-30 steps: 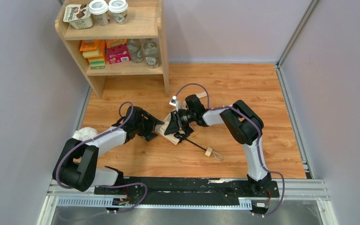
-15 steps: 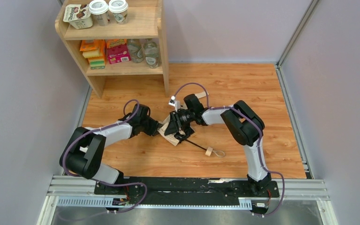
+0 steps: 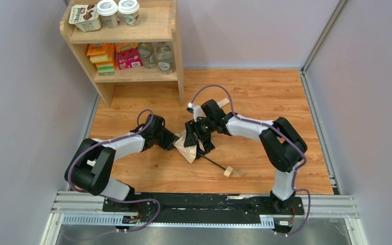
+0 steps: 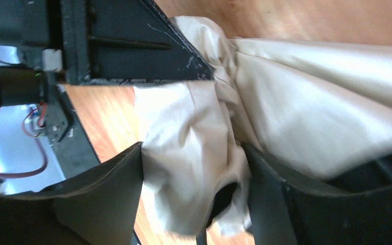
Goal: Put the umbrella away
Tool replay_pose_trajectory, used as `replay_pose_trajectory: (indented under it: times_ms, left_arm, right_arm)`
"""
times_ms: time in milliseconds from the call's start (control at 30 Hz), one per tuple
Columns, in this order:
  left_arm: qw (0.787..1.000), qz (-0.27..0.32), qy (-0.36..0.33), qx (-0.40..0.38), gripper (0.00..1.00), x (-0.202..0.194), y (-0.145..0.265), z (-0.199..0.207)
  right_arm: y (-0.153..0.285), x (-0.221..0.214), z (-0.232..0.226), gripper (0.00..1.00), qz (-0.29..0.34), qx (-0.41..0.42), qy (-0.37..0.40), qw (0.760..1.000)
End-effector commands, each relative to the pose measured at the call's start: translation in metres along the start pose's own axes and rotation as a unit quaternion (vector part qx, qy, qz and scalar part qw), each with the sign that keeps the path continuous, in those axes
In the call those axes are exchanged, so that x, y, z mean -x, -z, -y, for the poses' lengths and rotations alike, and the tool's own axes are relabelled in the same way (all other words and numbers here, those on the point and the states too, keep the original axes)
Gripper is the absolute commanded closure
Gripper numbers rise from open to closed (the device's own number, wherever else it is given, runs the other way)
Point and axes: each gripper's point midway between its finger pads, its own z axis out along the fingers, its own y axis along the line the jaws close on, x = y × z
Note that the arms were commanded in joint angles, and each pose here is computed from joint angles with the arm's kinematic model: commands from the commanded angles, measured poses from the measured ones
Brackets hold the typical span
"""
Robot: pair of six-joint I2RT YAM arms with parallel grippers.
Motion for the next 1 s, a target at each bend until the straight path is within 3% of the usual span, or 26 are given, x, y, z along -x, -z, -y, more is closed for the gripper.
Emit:
replay_pose_trajectory:
  times_ms: [0,67,133,167,367,567,600,700,800,967]
  left_arm:
    - [0.972,-0.02,-0.015,0.234,1.0,-0.011,0.013,-0.123]
    - [0.97,-0.02,-0.015,0.241,1.0,-0.01,0.015,-0.123]
    - [0.969,-0.02,-0.014,0.246,1.0,-0.01,0.017,-0.124]
    - [0.968,-0.021,-0.015,0.248,1.0,-0.011,0.018,-0.124]
    - [0.965,-0.021,-0.005,0.261,1.0,-0.012,0.023,-0.129]
    - [0.964,-0.028,-0.006,0.264,1.0,-0.015,0.026,-0.128]
    - [0.964,-0.029,-0.007,0.265,1.0,-0.014,0.026,-0.127]
    - [0.964,-0.031,-0.015,0.264,1.0,-0.014,0.027,-0.125]
    - [0.966,-0.032,-0.027,0.255,1.0,-0.013,0.027,-0.119]
    - [0.972,-0.037,-0.048,0.226,1.0,-0.011,0.022,-0.103]
  right_arm:
    - [0.039,0.017,-0.008,0.26,0.045,-0.108,0.117,0.986]
    - [0.04,0.015,-0.012,0.2,0.047,-0.156,0.182,0.97]
    - [0.032,0.01,-0.025,0.02,0.052,-0.195,0.254,0.946]
    - [0.029,0.007,-0.026,0.0,0.059,-0.218,0.279,0.933]
    - [0.016,0.01,-0.029,0.0,0.1,-0.374,0.383,0.839]
    - [-0.007,-0.001,0.002,0.07,0.068,-0.439,0.389,0.807]
    - [-0.008,-0.009,0.01,0.1,0.051,-0.445,0.384,0.808]
    - [-0.017,-0.026,0.024,0.29,0.018,-0.414,0.353,0.839]
    - [-0.023,-0.05,0.037,0.56,-0.02,-0.371,0.306,0.877]
    - [-0.035,-0.104,0.056,0.8,-0.09,-0.304,0.227,0.921]
